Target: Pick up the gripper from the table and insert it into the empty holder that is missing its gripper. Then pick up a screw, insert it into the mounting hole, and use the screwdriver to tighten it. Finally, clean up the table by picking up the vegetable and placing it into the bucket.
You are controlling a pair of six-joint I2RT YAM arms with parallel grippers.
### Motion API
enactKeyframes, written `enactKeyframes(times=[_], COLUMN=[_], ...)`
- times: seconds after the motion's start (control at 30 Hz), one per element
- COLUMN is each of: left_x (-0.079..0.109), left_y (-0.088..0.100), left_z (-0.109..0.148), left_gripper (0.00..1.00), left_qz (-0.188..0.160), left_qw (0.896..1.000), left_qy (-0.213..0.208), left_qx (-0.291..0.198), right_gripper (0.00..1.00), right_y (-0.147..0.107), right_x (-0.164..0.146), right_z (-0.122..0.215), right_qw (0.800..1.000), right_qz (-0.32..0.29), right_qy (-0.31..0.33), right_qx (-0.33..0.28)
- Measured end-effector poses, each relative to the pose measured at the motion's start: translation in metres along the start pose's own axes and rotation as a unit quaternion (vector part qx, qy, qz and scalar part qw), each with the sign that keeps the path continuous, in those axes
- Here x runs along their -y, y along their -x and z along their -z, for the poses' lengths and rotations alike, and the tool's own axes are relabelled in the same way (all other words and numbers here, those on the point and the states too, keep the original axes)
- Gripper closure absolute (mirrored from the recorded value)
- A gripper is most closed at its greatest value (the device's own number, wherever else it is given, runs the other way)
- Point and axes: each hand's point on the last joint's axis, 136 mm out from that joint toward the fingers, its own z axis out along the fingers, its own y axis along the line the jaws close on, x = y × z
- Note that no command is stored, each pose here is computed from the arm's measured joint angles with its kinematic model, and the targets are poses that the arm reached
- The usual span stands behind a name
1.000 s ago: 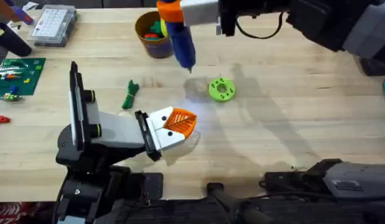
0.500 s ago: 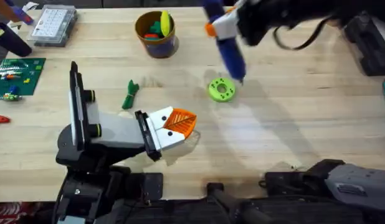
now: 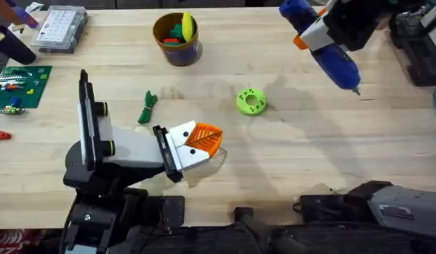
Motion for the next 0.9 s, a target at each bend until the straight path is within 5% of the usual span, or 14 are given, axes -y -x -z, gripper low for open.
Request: enactKeyframes(times=[0.4, 0.57, 0.63, 0.9], left_x=[0.000, 0.000, 0.000, 0.000], left_y=[0.000, 0.000, 0.000, 0.000], left_z=[0.000, 0.000, 0.000, 0.000], left_gripper=[0.990, 0.990, 0.990, 0.990], left_qz=[0.000, 0.000, 0.000, 0.000], left_qw=[1.000, 1.000, 1.000, 1.000], left_qy=[0.000, 0.000, 0.000, 0.000], left_qx=[0.000, 0.000, 0.000, 0.000], right_gripper=[0.956, 0.957, 0.957, 0.957], right_y=[-0.015, -0.045, -0.080, -0.095], right_x=[0.006, 0.014, 0.026, 0.038], right_z=[-0.072, -0.118, -0.157, -0.196], right_qw=[0.993, 0.980, 0.962, 0.946], right_qz=[0.064, 0.074, 0.088, 0.144], right_qy=[0.039, 0.069, 0.084, 0.076], right_qx=[-0.093, -0.170, -0.244, -0.282])
